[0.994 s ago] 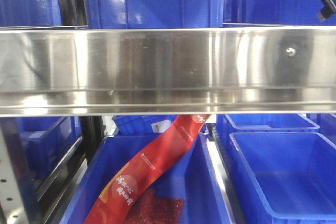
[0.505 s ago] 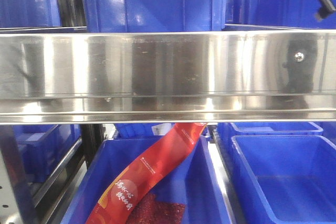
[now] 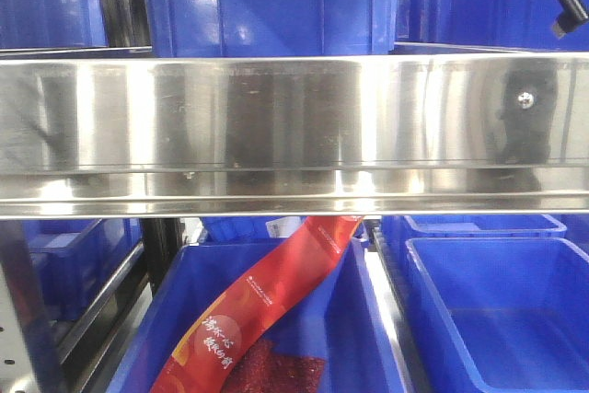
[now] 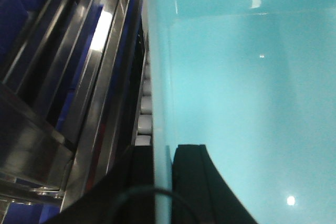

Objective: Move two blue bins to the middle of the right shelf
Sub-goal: 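Extend the held bin forward over the upper shelf rollers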

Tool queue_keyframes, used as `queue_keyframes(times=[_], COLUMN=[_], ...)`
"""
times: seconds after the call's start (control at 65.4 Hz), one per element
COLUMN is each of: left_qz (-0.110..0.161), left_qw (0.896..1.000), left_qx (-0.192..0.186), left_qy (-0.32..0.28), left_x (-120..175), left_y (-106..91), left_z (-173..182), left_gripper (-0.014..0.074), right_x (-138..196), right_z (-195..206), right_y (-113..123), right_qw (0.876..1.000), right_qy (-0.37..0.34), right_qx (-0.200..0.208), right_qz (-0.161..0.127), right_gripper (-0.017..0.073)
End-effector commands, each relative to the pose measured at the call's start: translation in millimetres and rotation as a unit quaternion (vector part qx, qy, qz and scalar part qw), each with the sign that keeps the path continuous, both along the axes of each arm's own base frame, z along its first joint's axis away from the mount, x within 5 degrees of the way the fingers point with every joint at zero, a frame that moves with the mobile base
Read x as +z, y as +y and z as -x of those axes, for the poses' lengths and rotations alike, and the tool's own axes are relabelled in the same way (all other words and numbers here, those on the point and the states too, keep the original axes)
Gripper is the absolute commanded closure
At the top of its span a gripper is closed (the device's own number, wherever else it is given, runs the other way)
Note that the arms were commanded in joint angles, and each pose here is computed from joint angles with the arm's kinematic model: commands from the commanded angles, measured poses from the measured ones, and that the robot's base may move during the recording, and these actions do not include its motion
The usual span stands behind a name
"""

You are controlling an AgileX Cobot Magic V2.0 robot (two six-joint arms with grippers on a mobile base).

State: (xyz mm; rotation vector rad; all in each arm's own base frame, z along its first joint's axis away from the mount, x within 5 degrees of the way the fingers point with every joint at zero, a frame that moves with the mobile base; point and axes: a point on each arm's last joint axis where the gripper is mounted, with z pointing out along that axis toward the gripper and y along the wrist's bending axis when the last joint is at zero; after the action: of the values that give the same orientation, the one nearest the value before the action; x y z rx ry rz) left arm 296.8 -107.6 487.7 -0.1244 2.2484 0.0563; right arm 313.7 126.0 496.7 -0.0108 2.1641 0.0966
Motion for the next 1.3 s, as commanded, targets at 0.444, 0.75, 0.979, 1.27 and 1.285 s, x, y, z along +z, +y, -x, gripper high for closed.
queue_keyframes(times=[0.444,0.75,0.979,1.27,1.285], left_qz=[0.067,0.053,0.035,0.007,0.007], left_qw=[0.991,0.988,0.989,0.994,0.994], left_qx=[-0.058,-0.052,-0.045,-0.022,-0.021], left_qy=[0.100,0.134,0.133,0.109,0.107], left_x=[-63.0,-92.1,-94.4,-81.6,-79.9], left_y=[11.1,6.5,9.2,18.2,18.9], left_z=[-74.2,-94.9,-97.5,-91.4,-90.3], left_gripper=[0.0704,0.0704,0.0574,0.0082,0.0074], right_x=[-77.7,-109.0,-109.8,-88.1,-85.7], right_z=[-58.0,-76.9,-77.5,-68.5,-67.1], right_y=[43.5,51.0,49.5,35.9,35.0], right_qw=[0.991,0.987,0.988,0.991,0.992], right_qy=[0.116,0.150,0.150,0.115,0.112], right_qx=[-0.029,-0.036,-0.041,-0.062,-0.062], right_qz=[-0.054,-0.036,-0.026,0.002,0.002], right_gripper=[0.0721,0.0721,0.0459,0.0216,0.0216])
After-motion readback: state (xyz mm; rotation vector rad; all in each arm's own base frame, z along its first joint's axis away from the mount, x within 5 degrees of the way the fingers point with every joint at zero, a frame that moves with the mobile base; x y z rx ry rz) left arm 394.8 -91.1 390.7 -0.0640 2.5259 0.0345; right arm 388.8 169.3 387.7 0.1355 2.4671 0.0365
